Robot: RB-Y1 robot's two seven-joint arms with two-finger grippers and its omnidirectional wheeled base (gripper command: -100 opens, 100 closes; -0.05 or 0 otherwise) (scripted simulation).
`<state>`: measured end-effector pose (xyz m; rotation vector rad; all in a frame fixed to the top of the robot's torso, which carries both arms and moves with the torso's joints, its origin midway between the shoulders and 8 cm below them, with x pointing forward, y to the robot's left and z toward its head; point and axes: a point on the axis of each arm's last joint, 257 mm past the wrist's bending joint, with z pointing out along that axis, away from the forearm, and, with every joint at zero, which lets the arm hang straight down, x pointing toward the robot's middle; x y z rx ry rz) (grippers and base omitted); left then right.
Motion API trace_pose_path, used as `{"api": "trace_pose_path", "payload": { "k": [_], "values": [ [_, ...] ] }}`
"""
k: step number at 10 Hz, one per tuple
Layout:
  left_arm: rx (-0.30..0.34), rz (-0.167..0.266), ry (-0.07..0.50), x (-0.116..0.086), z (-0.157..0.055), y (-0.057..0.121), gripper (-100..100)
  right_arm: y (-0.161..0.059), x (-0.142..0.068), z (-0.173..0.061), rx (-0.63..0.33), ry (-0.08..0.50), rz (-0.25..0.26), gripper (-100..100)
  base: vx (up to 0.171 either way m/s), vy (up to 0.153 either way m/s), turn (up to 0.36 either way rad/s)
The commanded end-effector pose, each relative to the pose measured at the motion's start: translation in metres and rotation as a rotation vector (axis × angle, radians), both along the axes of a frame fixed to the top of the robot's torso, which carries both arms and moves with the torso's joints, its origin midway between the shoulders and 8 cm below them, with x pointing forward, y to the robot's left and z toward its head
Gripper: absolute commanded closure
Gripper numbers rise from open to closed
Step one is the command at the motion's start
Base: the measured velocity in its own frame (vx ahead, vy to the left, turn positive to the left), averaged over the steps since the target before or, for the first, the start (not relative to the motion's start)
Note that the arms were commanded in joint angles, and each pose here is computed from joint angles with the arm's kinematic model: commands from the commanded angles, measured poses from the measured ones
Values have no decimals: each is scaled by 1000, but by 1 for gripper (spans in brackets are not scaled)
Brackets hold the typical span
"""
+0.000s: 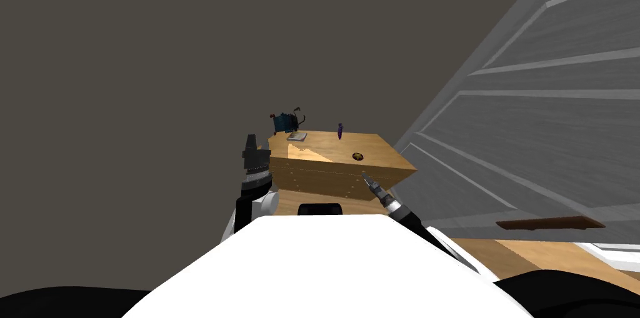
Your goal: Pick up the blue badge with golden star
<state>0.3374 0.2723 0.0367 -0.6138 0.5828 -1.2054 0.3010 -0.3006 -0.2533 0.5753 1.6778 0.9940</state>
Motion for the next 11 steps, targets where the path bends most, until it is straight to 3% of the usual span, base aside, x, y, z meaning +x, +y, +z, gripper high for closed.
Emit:
{"api": "trace_pose_path", "payload": {
  "k": [1, 2, 3, 4, 5, 6, 7, 8, 9, 10, 11],
  "values": [
    [0, 0, 0, 0, 0, 0, 0, -8, -6, -11, -34, 39, 16, -100, 23, 62, 66],
    [0, 0, 0, 0, 0, 0, 0, -22, -20, -33, -61, 104, 9, -100, 24, 81, 170],
    [0, 0, 0, 0, 0, 0, 0, -24, -20, -33, -81, 110, 26, -100, 19, 65, 68],
    [0, 0, 0, 0, 0, 0, 0, -39, -35, -54, -109, 174, 18, -100, 13, 71, 155],
    [0, 0, 0, 0, 0, 0, 0, -41, -35, -53, -128, 180, 33, -100, 6, 61, 71],
    [0, 0, 0, 0, 0, 0, 0, -57, -51, -72, -155, 243, 23, -100, 16, 78, 133],
    [0, 0, 0, 0, 0, 0, 0, -61, -51, -71, -179, 250, 43, -100, 19, 63, 103],
    [0, 0, 0, 0, 0, 0, 0, -79, -68, -89, -209, 314, 33, -100, 27, 67, 163],
    [0, 0, 0, 0, 0, 0, 0, -82, -68, -87, -230, 319, 49, -100, 23, 57, 71],
    [0, 0, 0, 0, 0, 0, 0, -101, -85, -103, -262, 382, 39, -100, 21, 76, 178],
    [0, 0, 0, 0, 0, 0, 0, -105, -85, -101, -282, 386, 55, -100, 18, 63, 81]
  ]
}}
